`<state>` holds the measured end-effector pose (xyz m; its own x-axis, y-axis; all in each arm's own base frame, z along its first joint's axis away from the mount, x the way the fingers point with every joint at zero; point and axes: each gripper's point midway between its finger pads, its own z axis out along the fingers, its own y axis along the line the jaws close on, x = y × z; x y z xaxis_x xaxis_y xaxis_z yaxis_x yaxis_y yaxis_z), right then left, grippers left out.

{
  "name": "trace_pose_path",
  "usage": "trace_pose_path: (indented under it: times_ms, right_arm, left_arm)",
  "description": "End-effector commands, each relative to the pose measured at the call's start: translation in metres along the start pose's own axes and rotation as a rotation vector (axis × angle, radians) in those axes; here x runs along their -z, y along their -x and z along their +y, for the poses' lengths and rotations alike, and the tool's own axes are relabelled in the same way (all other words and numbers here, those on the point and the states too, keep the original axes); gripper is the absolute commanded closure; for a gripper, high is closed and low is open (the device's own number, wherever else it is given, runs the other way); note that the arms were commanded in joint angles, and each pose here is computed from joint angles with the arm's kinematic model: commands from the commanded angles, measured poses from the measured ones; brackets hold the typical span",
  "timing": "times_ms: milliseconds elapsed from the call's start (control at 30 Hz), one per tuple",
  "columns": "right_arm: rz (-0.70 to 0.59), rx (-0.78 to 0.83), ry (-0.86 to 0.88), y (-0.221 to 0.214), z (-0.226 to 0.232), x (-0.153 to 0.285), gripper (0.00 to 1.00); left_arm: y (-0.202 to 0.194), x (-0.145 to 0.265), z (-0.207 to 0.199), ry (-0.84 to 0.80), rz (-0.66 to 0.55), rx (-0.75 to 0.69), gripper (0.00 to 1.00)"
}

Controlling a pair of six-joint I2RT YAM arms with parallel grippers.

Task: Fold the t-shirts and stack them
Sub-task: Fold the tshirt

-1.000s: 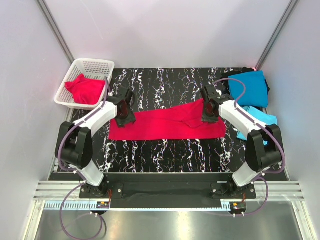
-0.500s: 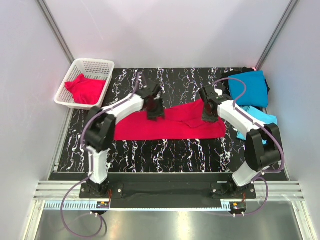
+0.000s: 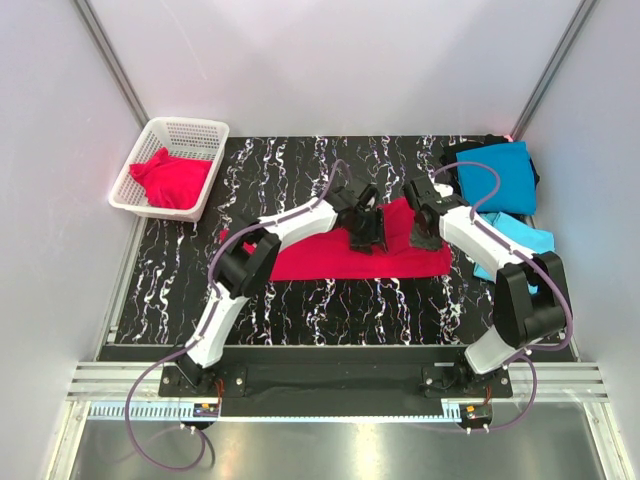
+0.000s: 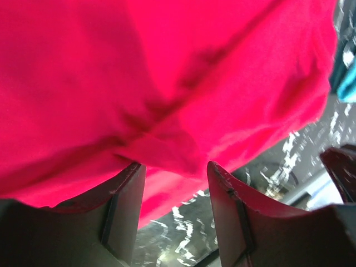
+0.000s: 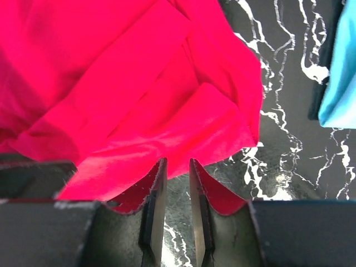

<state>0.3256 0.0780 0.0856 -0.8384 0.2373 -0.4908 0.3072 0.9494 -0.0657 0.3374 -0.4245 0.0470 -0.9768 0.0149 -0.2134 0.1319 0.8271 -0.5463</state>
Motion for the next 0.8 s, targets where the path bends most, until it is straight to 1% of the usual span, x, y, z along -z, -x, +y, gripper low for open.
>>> trace_pose_path:
  times_ms: [0,67,267,367,400,433,500,533,600,633,767]
  right_arm:
    - [-0.065,-0.049,-0.028,0.014,-0.014,0.009,0.71]
    - [-0.064,-0.060,-0.037,0.016,-0.019,0.007,0.71]
    - [-0.056,-0.073,-0.043,0.017,-0.023,0.005,0.71]
    - [-0.060,-0.077,-0.041,0.016,-0.025,0.007,0.72]
    - [-0.061,-0.078,-0.043,0.016,-0.026,0.007,0.72]
    - [-0.057,-0.079,-0.046,0.014,-0.028,0.006,0.72]
    - [-0.055,-0.075,-0.049,0.013,-0.029,0.006,0.72]
    - [-0.050,-0.073,-0.054,0.011,-0.030,0.004,0.72]
    - [-0.041,-0.070,-0.056,0.007,-0.030,0.002,0.72]
    - [-0.037,-0.070,-0.055,0.006,-0.030,0.000,0.72]
    - [-0.027,-0.070,-0.058,0.003,-0.030,-0.003,0.73]
  left_arm:
    - [0.003,0.011,-0.039,-0.133,-0.018,0.007,0.47]
    - [0.000,0.018,-0.046,-0.144,-0.031,0.000,0.47]
    - [-0.005,0.021,-0.047,-0.120,-0.054,0.009,0.47]
    - [-0.002,0.016,-0.044,-0.104,-0.066,0.020,0.53]
    - [0.000,0.016,-0.045,-0.105,-0.068,0.023,0.55]
    - [0.000,0.013,-0.044,-0.097,-0.072,0.024,0.63]
    - [0.005,0.015,-0.047,-0.099,-0.086,0.024,0.71]
    - [0.007,0.016,-0.047,-0.096,-0.096,0.024,0.78]
    - [0.012,0.019,-0.052,-0.102,-0.112,0.019,0.83]
    - [0.014,0.020,-0.054,-0.106,-0.118,0.017,0.87]
    - [0.020,0.026,-0.057,-0.104,-0.143,0.013,0.93]
